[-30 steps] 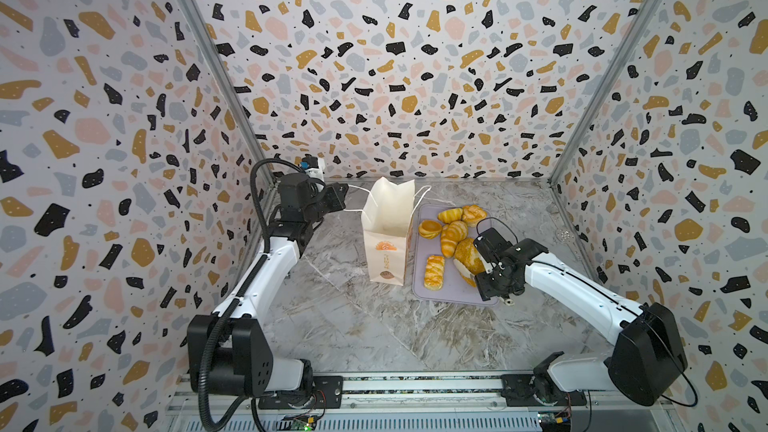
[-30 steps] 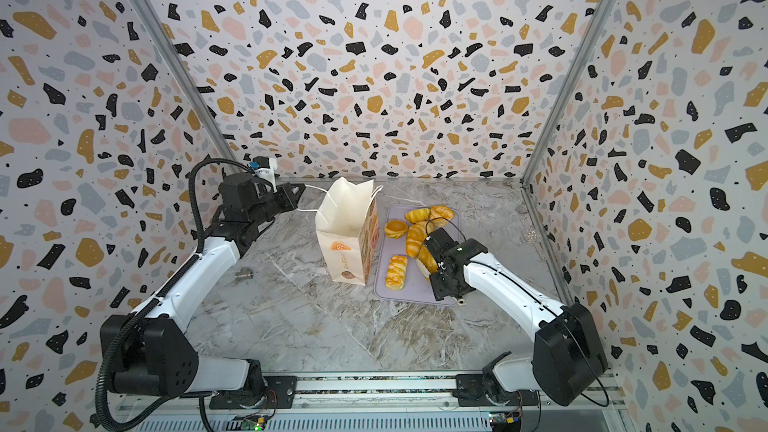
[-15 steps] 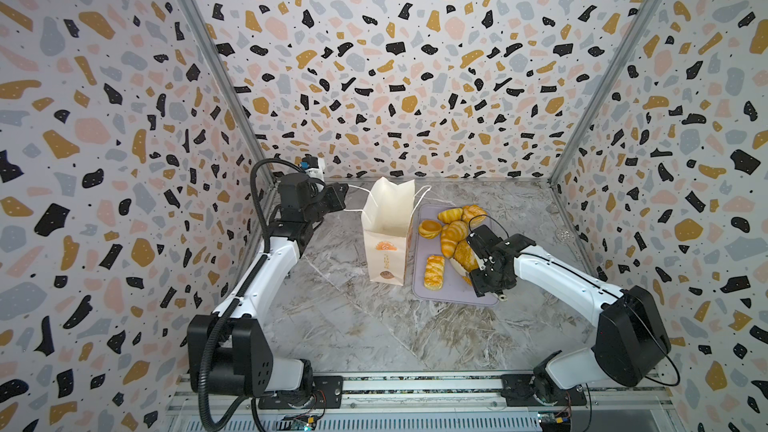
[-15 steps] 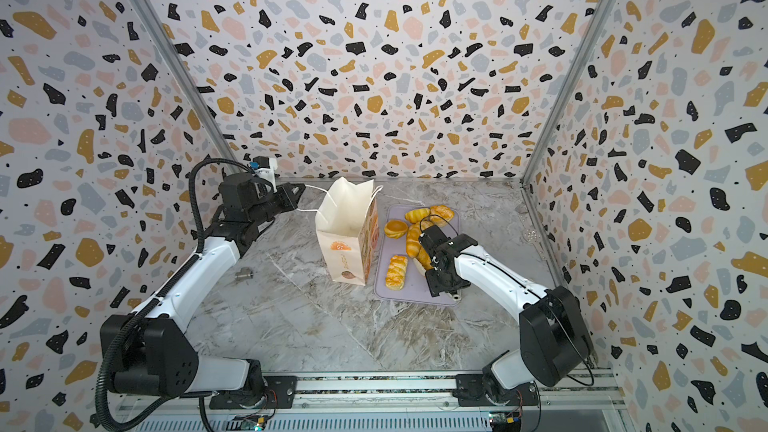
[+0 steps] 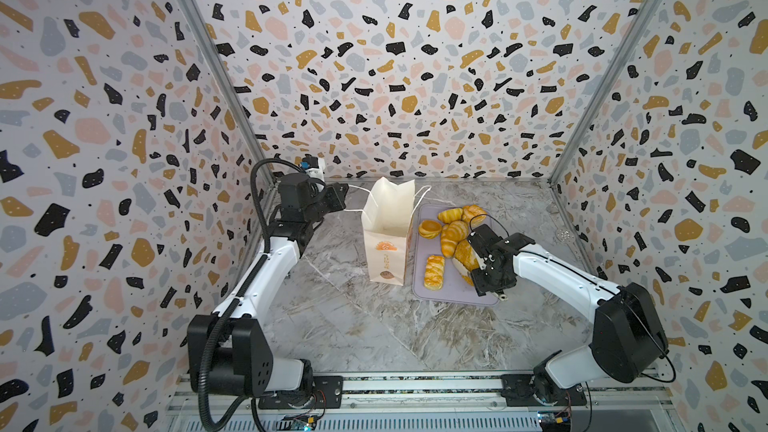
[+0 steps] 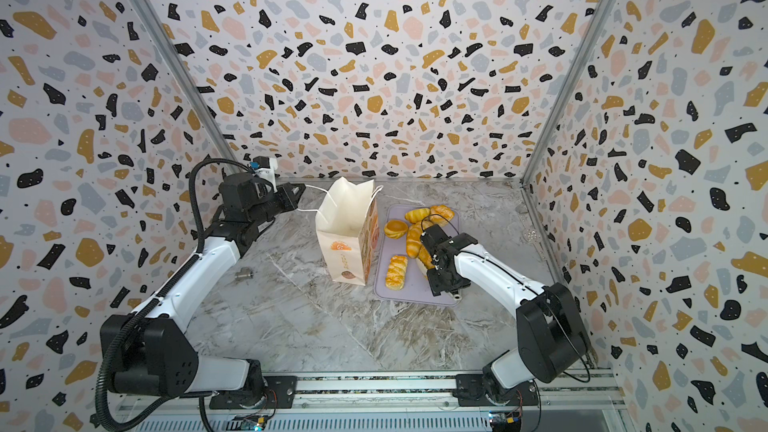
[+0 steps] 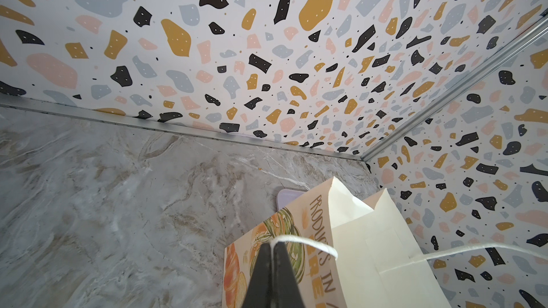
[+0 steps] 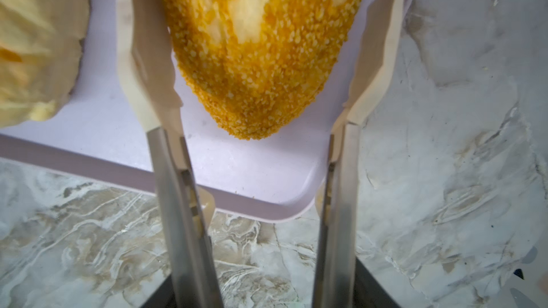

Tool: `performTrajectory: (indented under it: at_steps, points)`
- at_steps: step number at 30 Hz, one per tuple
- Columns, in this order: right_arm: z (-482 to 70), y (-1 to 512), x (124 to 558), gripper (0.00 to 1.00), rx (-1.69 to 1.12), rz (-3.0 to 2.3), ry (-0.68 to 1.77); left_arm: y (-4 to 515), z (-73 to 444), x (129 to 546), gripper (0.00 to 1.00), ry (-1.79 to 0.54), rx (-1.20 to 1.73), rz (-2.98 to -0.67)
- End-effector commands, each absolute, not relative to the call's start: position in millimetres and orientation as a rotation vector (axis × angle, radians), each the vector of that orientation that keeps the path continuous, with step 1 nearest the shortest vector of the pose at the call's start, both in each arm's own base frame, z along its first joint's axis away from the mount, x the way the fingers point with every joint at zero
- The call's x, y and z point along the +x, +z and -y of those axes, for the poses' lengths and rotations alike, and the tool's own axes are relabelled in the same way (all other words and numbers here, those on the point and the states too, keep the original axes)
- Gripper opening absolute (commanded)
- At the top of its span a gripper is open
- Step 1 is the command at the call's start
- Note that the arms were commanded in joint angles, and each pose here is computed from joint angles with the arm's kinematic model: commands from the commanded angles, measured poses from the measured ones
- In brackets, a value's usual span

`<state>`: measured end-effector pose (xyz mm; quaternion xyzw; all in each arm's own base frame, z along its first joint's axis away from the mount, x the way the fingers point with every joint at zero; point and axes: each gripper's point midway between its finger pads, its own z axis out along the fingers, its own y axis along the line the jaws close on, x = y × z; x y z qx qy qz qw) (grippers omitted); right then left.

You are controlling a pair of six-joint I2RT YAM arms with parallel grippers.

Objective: Place the fake bread into the paper bag
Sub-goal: 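Lower the tongs around the sesame-crusted loaf with the right gripper, then squeeze the tongs shut on the sesame loaf with the right gripper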

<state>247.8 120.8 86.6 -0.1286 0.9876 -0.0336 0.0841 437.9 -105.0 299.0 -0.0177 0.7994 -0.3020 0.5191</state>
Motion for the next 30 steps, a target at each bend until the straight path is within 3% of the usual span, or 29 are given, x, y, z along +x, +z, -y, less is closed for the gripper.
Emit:
performTrajectory:
  at_steps: [1, 11, 30]
  points:
    - [-122, 98, 251, 0.58, -0.359, -2.903, -0.043, 304, 107, 437, 0.0, -0.721, -0.025, -1.892]
    - [-121, 102, 249, 0.4, -0.358, -2.888, -0.011, 304, 106, 437, 0.0, -0.714, -0.027, -1.894]
    - [-126, 139, 249, 0.38, -0.307, -2.762, 0.11, 308, 108, 436, 0.0, -0.729, -0.023, -1.887]
